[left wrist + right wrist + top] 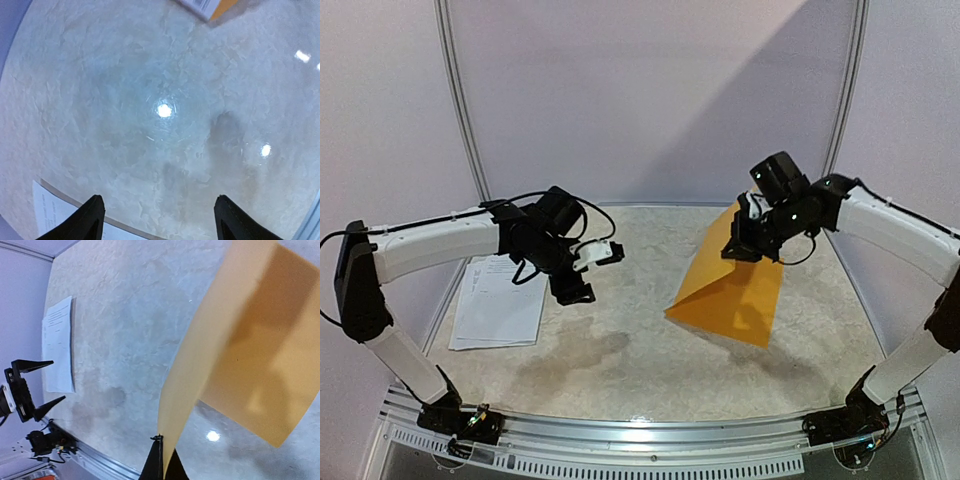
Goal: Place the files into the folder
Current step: Pick up the folder from the center of the board, then open the folder at the center of the board.
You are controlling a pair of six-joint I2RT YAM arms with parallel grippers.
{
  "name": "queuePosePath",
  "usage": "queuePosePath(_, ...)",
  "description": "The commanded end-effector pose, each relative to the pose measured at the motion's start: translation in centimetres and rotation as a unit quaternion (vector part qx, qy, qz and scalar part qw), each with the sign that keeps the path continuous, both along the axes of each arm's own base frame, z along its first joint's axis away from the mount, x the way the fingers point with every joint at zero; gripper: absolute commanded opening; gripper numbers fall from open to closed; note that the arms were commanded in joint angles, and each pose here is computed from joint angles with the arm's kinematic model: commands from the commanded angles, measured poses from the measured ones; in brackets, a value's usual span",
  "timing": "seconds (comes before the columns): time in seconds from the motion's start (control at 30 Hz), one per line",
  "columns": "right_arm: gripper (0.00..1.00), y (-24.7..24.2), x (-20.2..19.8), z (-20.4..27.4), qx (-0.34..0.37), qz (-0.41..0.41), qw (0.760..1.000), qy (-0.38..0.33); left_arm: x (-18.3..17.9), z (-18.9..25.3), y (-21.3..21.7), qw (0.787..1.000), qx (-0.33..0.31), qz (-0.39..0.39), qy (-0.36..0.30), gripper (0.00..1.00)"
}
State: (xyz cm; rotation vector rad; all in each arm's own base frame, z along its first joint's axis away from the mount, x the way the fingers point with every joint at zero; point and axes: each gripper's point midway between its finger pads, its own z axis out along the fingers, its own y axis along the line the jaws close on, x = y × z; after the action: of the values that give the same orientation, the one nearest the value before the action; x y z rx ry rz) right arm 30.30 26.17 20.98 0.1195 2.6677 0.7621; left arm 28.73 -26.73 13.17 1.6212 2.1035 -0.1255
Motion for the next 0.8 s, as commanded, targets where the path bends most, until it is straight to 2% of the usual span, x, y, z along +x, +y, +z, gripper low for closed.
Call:
queuePosePath(0.0, 0.0, -8.1, -4.5, 1.2, -0.219, 0.066, 0.972, 0.046, -0.6, 0.2, 0.6, 0.99, -0.067, 0.077, 0.101, 0.78)
queuePosePath(0.17, 0.0, -5.5, -5.7, 2.8, -0.21, 0.144, 0.966, 0.048, 0.9, 0.2, 0.6, 0.989, -0.073, 0.1, 0.079, 0.78)
queuePosePath(0.37, 0.0, -0.3, -6.0, 0.4, -0.213, 0.245, 0.943, 0.078, 1.2, -0.7, 0.7, 0.987, -0.067, 0.113, 0.091, 0.78)
queuePosePath(0.47, 0.03, 3.2, -4.9, -0.3, -0.191, 0.271, 0.941, 0.069, 1.9, -0.4, 1.3, 0.986, -0.071, 0.125, 0.084, 0.78)
queuePosePath(0.57, 0.12, 7.3, -4.1, -1.2, -0.155, 0.296, 0.941, 0.053, 2.8, 0.3, 2.0, 0.984, -0.084, 0.139, 0.075, 0.8)
queuePosePath(0.67, 0.4, 11.5, -3.2, -1.8, -0.097, 0.312, 0.945, 0.028, 3.2, 0.4, 2.6, 0.984, -0.083, 0.144, 0.071, 0.8)
queuePosePath(0.7, 0.47, 12.5, -2.9, -1.8, -0.079, 0.314, 0.946, 0.021, 3.3, 0.3, 2.9, 0.983, -0.082, 0.146, 0.071, 0.8)
queuePosePath(0.77, 0.54, 14.0, -2.3, -2.4, -0.054, 0.314, 0.948, 0.012, 3.6, 0.1, 3.3, 0.982, -0.082, 0.153, 0.072, 0.81)
